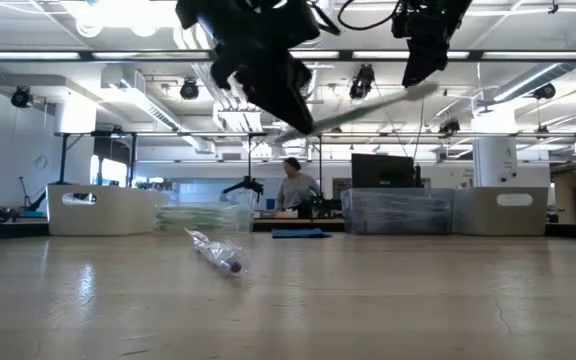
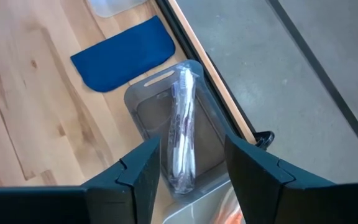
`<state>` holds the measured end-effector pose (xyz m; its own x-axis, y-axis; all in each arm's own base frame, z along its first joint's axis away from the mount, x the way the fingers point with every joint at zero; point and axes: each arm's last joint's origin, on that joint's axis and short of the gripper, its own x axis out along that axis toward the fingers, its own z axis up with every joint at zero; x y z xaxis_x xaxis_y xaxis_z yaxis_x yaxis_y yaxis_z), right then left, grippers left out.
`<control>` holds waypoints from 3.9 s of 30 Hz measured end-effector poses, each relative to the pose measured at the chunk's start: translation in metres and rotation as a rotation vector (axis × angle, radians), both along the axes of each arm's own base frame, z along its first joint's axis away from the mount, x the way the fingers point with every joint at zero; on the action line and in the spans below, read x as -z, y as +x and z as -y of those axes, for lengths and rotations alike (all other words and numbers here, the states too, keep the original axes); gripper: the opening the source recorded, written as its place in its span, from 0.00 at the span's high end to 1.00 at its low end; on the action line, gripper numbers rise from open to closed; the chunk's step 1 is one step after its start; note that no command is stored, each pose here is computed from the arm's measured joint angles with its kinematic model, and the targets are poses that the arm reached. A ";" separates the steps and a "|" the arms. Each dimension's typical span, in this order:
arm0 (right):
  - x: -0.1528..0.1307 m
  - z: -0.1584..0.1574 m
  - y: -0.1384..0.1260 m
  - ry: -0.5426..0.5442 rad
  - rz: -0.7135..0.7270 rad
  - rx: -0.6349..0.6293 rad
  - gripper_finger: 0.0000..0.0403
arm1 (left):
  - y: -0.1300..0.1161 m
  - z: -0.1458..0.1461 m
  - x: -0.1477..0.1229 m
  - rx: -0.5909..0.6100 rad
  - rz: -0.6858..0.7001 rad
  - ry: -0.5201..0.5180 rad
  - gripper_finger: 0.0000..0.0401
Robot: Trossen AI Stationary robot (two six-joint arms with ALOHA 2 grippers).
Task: Pick & Place Toothbrushes
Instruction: Put the green toothbrush into the transparent bin, then adjust the transparent bin on the table
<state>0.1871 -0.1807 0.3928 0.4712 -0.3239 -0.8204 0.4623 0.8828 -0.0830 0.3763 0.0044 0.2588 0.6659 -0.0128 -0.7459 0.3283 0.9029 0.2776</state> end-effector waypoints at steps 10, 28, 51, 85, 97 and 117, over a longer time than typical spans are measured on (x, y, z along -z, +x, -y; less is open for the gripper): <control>0.000 0.000 0.000 0.036 0.027 0.064 0.58 | -0.062 -0.090 -0.058 -0.385 0.164 0.003 0.95; -0.001 0.001 0.001 0.092 0.078 0.171 0.58 | -0.166 -0.195 -0.055 -0.923 -0.020 -0.079 0.95; -0.004 0.005 0.005 0.044 0.139 0.169 0.70 | -0.178 -0.211 0.010 -0.904 -0.154 -0.061 0.95; -0.002 0.005 0.005 0.047 0.124 0.161 0.68 | -0.170 -0.238 0.066 -0.887 -0.335 -0.137 0.90; -0.002 0.005 0.005 0.047 0.124 0.161 0.60 | -0.170 -0.238 0.024 -0.866 -0.292 -0.100 0.62; -0.002 0.005 0.005 0.054 0.126 0.169 0.58 | -0.151 -0.186 -0.002 -0.552 -0.478 -0.313 0.61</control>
<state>0.1920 -0.1855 0.3945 0.5138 -0.3643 -0.7767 0.6078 0.7936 0.0299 0.2252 0.1909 0.2608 0.2458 -0.0308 -0.9688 -0.1700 0.9826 -0.0744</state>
